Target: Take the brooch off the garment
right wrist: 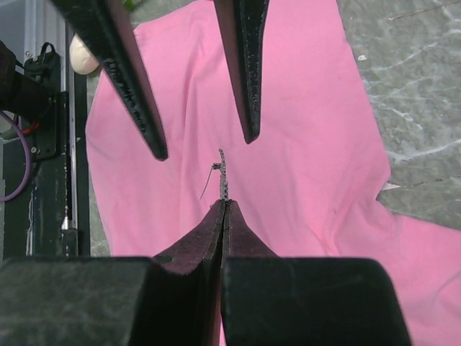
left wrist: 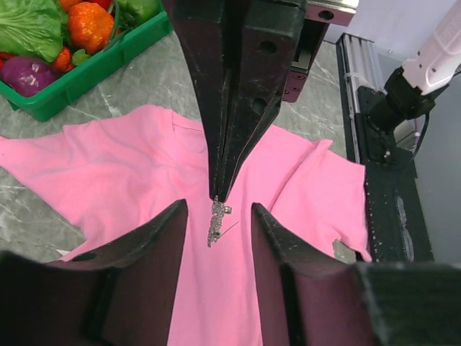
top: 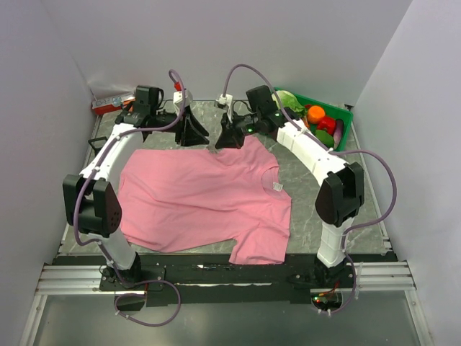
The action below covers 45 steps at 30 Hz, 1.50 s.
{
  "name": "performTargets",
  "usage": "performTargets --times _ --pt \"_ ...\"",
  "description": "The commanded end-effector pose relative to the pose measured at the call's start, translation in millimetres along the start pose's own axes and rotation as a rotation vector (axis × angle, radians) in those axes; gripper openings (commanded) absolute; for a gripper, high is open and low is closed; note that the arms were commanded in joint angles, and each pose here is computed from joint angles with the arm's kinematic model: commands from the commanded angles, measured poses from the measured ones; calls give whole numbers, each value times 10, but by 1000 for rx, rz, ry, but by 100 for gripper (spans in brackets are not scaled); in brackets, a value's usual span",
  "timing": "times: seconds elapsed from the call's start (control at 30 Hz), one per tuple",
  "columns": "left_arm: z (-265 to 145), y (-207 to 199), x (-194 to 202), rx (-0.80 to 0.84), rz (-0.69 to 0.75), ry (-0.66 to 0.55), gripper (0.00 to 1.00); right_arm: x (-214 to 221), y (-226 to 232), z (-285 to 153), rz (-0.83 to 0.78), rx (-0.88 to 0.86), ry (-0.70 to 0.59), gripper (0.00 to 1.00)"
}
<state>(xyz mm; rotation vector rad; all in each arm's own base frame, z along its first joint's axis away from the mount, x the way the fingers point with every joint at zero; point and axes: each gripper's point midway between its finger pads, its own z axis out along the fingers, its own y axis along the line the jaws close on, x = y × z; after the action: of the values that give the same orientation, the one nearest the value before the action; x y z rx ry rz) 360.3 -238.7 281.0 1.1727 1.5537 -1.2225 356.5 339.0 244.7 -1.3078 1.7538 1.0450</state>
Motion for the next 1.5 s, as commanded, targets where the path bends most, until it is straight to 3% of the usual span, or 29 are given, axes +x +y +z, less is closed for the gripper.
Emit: performTargets --times 0.0,0.1,0.2,0.27,0.37,0.5,0.53,0.7,0.8,0.87,0.93,1.1,1.23,1.47 --pt "-43 -77 -6 1 77 -5 48 -193 31 -41 -22 -11 -38 0" --pt "-58 -76 140 -16 155 49 48 -200 23 -60 -21 -10 -41 0" --pt "-85 -48 183 -59 207 73 57 -341 -12 -137 7 -27 -68 0" --pt "-98 -35 118 -76 250 56 60 -289 -69 -192 144 -102 -74 0" --pt "-72 -47 191 -55 202 56 61 -234 -238 -279 304 -137 -96 0" --pt "-35 -42 405 -44 66 80 62 201 -226 -229 518 -196 -69 0" --pt "-39 -65 421 -52 45 77 98 250 -174 -239 540 -209 -66 0" --pt "39 -181 690 -115 -102 33 96 720 170 -133 759 -323 -14 0" --pt "115 -139 809 -244 -184 29 96 957 405 -21 848 -397 49 0" --pt "74 20 860 -440 -289 17 96 1096 544 100 872 -448 95 0" --pt "116 -17 1002 -476 -381 35 96 1231 595 234 941 -469 137 0" --pt "218 -272 1352 -413 -595 45 99 1509 453 439 1069 -422 159 0" --pt "190 -347 1590 -397 -628 76 90 1710 321 566 1090 -373 188 0" --pt "281 -569 1719 -270 -665 93 82 2003 165 681 1095 -274 243 0"
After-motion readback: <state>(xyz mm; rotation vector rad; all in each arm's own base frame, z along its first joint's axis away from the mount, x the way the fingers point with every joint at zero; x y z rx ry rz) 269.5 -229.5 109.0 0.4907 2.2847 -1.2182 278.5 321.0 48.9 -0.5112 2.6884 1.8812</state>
